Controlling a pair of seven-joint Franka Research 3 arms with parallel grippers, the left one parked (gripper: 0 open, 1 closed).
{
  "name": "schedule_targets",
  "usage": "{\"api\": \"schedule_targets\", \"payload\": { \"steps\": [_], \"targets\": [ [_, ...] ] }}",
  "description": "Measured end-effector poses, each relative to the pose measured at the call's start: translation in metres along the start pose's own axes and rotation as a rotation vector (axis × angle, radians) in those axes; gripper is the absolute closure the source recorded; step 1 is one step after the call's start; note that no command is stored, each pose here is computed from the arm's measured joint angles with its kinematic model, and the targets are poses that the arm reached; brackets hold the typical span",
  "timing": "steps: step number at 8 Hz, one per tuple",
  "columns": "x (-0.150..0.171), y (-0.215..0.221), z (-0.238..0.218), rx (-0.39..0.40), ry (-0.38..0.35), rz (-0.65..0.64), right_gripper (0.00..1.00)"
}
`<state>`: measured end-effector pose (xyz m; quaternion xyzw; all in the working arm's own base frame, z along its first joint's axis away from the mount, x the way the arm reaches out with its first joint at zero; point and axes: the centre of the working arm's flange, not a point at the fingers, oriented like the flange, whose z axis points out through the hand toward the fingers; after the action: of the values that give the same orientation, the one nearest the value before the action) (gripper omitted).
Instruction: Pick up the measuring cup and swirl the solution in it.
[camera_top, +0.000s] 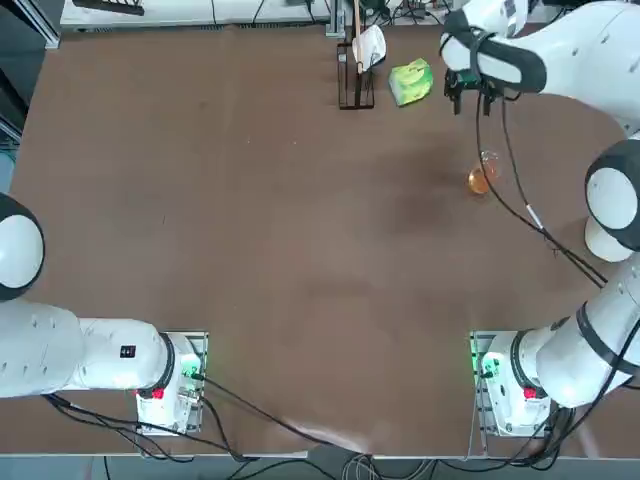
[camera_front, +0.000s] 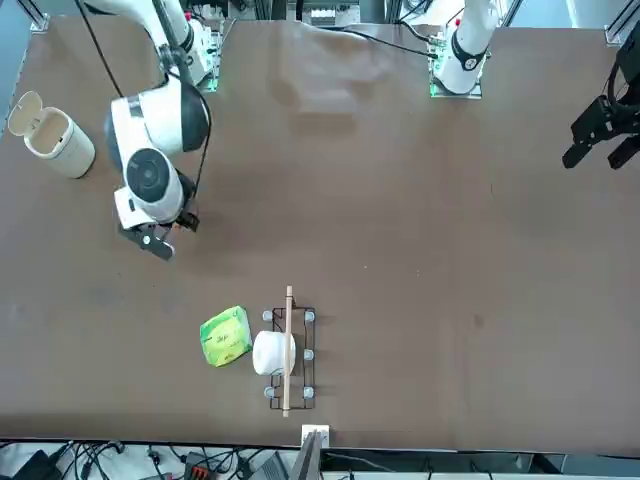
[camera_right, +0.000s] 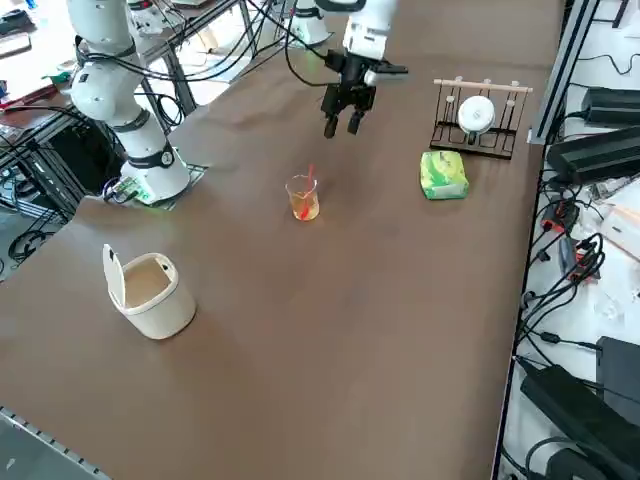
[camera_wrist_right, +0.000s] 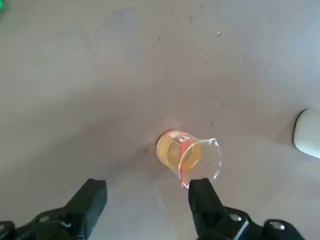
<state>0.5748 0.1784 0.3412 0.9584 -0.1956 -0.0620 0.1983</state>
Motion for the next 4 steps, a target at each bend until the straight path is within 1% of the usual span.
{"api": "schedule_targets", "payload": {
  "steps": [3, 4],
  "targets": [
    [-0.013, -0.004, 0.048, -0.064, 0.007, -0.033, 0.04],
    [-0.018, -0.003, 0.057, -0.072, 0.003, -0.039, 0.07]
  ]
}}
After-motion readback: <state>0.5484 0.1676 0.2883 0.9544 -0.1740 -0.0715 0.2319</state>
